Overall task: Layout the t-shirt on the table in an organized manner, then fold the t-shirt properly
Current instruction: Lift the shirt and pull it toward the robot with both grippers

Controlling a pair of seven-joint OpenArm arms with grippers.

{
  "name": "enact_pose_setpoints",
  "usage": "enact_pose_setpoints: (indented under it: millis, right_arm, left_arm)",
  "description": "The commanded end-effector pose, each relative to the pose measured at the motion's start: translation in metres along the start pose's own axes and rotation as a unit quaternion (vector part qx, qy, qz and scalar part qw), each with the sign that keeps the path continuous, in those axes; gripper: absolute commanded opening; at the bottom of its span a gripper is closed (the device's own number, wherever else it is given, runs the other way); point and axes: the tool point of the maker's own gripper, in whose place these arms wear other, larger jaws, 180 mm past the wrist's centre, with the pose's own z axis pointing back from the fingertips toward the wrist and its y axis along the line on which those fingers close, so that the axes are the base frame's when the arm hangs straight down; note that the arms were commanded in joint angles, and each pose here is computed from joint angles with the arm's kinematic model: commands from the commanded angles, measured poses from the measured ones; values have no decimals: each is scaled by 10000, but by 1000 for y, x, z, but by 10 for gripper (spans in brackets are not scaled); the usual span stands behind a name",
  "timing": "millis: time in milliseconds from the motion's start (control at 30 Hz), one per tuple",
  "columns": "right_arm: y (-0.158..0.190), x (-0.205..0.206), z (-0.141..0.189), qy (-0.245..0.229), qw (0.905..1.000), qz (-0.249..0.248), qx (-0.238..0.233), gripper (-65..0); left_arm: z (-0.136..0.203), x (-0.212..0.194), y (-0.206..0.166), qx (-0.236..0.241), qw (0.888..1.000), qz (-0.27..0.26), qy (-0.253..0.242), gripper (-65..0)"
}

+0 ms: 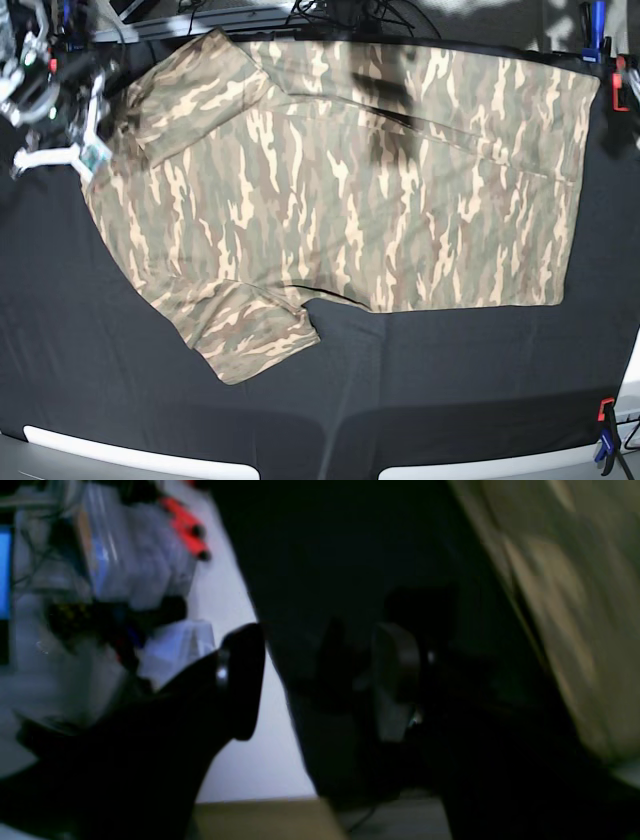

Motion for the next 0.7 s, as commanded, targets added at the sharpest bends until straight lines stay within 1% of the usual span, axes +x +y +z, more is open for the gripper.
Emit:
enact_pose_setpoints:
  millis: [0,67,133,267,333,400,433,500,567,633,667]
  right_arm:
    - [-15,13,-1,-198,9997,-29,-160,-423]
    - [-27,21,-7,-305,9990,-221,-232,-423]
    - [-39,27,-14,-398,9977,-467,-274,-423]
    - [-63,36,-29,-565,9932,-969,-312,-424]
    - [-72,43,-38,-701,9898,-1218,-224,-424]
    - [-78,52,-46,-862,9847,-1513,-52,-424]
    - [-80,56,-50,-914,9822,-1642,57,-424]
    - [-85,61,-55,-960,9780,-1833,264,-424]
    - [-95,61,-61,-926,9758,-1958,300,-424]
    - [-104,59,-65,-858,9728,-2131,289,-424]
    - [-108,58,-67,-832,9720,-2180,286,-424]
  left_arm:
    - [-4,20,22,267,9990,167,-316,-330]
    - [-15,37,31,256,9951,761,-578,-330]
    - [-27,53,32,101,9859,1409,-893,-331]
    - [-56,74,30,-193,9560,2591,-1361,-332]
    - [-73,81,30,-353,9385,3103,-1474,-332]
    - [-92,88,29,-517,9210,3567,-1478,-332]
    - [-101,92,29,-579,9123,3779,-1465,-332]
    - [-118,99,29,-661,8987,4091,-1435,-332]
    - [-133,107,28,-726,8868,4334,-1429,-332]
    - [-148,111,23,-811,8788,4505,-1351,-332]
    - [-155,113,20,-867,8774,4540,-1284,-332]
